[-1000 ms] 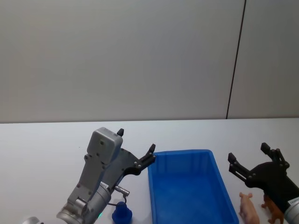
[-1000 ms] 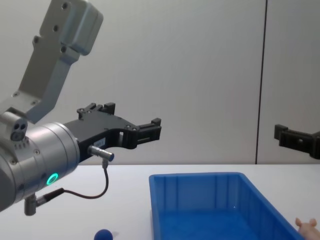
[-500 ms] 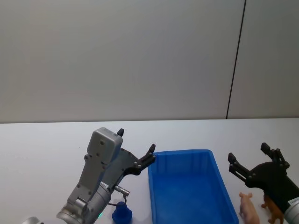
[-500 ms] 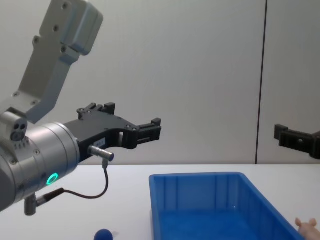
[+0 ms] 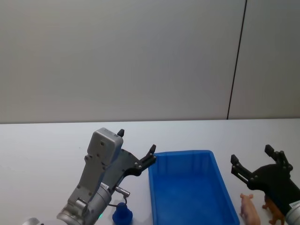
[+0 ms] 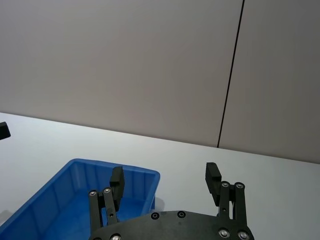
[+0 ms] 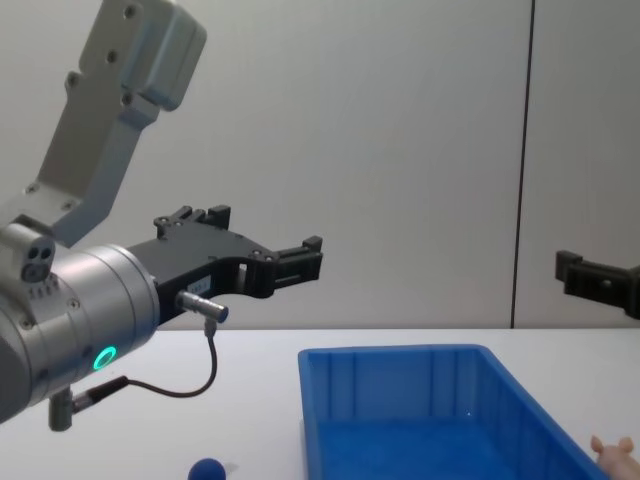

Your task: Pick up the two dolls from the table and place them into the box.

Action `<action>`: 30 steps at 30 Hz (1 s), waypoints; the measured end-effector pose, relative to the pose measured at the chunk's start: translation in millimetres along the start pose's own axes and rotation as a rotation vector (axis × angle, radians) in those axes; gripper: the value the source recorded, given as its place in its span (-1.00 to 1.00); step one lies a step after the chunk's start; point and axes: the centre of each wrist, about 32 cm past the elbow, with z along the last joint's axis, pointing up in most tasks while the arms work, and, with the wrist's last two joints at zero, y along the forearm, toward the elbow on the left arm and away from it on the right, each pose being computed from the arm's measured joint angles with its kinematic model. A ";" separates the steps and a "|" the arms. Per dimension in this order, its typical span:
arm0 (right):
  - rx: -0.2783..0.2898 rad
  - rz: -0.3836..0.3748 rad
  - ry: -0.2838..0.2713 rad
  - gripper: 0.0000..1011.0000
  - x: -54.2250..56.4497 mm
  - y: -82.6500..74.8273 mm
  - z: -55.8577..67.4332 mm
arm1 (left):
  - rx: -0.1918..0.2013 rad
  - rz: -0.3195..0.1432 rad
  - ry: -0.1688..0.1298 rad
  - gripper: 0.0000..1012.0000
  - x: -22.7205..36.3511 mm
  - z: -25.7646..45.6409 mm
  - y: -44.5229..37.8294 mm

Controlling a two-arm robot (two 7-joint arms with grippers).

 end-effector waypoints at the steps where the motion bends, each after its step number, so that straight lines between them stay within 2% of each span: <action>1: -0.002 -0.005 -0.001 0.98 -0.7 -0.6 0.3 | 0.000 0.000 0.000 0.98 0.0 0.0 0.0; 13: -0.057 -0.100 -0.026 0.98 -6.2 -14.7 4.5 | 0.000 0.000 0.000 0.98 0.0 0.0 0.0; 24: -0.117 -0.175 -0.039 0.98 1.8 -27.3 1.2 | 0.000 0.000 0.000 0.98 0.0 0.0 0.0; 30: -0.159 -0.204 -0.041 0.98 9.3 -33.5 -4.9 | 0.000 0.000 0.000 0.98 0.0 0.0 0.0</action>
